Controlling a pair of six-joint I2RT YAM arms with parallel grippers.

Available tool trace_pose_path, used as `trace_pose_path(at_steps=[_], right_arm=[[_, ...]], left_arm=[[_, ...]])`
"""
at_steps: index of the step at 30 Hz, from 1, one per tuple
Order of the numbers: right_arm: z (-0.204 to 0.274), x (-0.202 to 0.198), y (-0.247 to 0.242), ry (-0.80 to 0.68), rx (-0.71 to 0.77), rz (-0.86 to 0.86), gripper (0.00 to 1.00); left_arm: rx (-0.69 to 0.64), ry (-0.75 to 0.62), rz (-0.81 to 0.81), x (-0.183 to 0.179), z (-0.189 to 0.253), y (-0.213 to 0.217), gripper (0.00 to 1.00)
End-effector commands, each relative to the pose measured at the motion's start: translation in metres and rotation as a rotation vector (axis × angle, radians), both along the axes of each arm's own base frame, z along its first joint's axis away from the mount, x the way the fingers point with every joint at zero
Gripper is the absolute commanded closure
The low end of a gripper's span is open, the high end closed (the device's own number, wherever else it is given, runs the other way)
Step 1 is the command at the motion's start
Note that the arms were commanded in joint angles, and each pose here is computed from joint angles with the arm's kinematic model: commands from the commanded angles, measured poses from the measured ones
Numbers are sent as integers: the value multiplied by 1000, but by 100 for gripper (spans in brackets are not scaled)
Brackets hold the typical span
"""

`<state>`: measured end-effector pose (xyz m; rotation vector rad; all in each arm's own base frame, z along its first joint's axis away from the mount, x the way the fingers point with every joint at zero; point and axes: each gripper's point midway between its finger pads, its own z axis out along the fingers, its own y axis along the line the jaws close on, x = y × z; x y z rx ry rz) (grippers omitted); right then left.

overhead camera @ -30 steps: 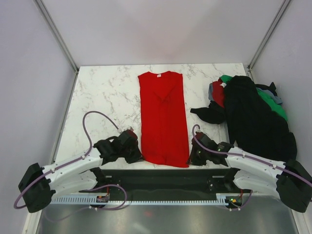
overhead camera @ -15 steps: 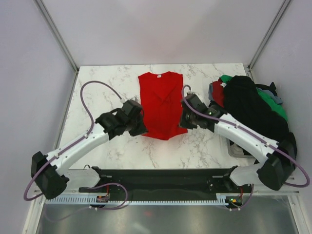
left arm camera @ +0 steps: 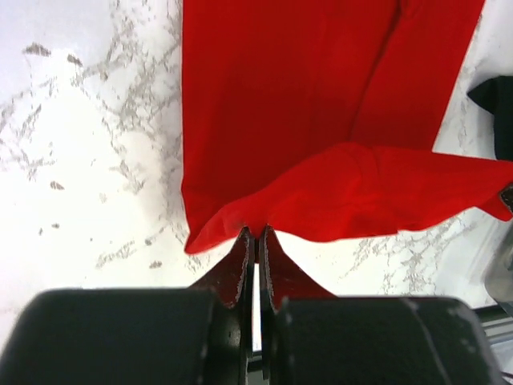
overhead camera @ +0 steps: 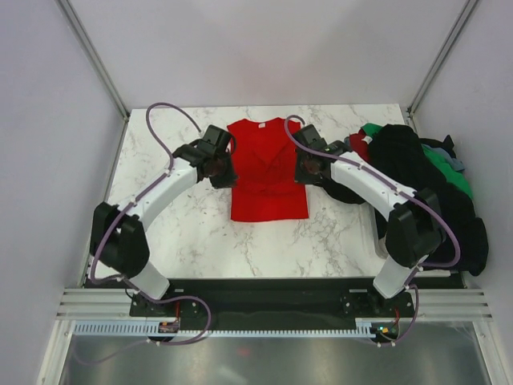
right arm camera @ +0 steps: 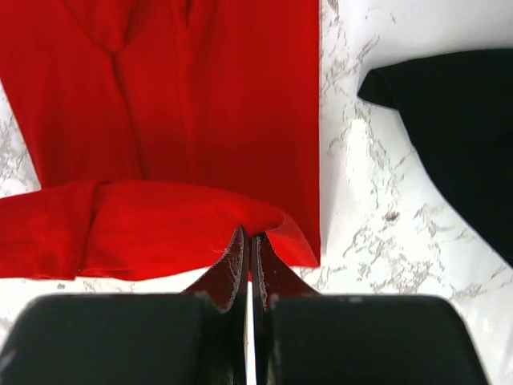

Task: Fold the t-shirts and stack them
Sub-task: Fold the tshirt

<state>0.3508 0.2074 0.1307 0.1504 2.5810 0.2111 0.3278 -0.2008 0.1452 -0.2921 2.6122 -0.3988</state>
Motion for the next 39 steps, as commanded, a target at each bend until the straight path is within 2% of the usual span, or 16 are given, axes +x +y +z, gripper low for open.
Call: trace_pose_path(at_steps=[1, 13, 31, 33, 34, 35, 36, 37, 38, 39], right_arm=[[11, 25, 0, -53, -9, 17, 100], [-17, 64, -4, -15, -12, 6, 100], [-59, 100, -4, 50, -6, 2, 100], [-57, 111, -3, 43, 15, 6, 90], [-57, 115, -4, 49, 15, 1, 81], [-53, 131, -5, 32, 27, -11, 57], [-50, 140, -6, 27, 40, -22, 45], [-47, 144, -5, 39, 55, -30, 36], [-33, 166, -7, -1, 80, -52, 29], [-27, 168, -10, 17, 91, -76, 26]], left_arm=[[-16, -44, -64, 28, 6, -6, 98], [9, -11, -71, 81, -26, -3, 98], [5, 80, -62, 107, -77, -1, 96], [-22, 92, -58, 111, -78, -3, 87], [-44, 87, -42, 122, -77, -1, 74], [-71, 95, -28, 127, -76, -1, 70], [-113, 113, -33, 130, -75, -5, 64], [-143, 100, -12, 150, -69, -2, 51], [-162, 114, 5, 158, -68, -2, 44], [-179, 145, 4, 157, -64, -2, 33]])
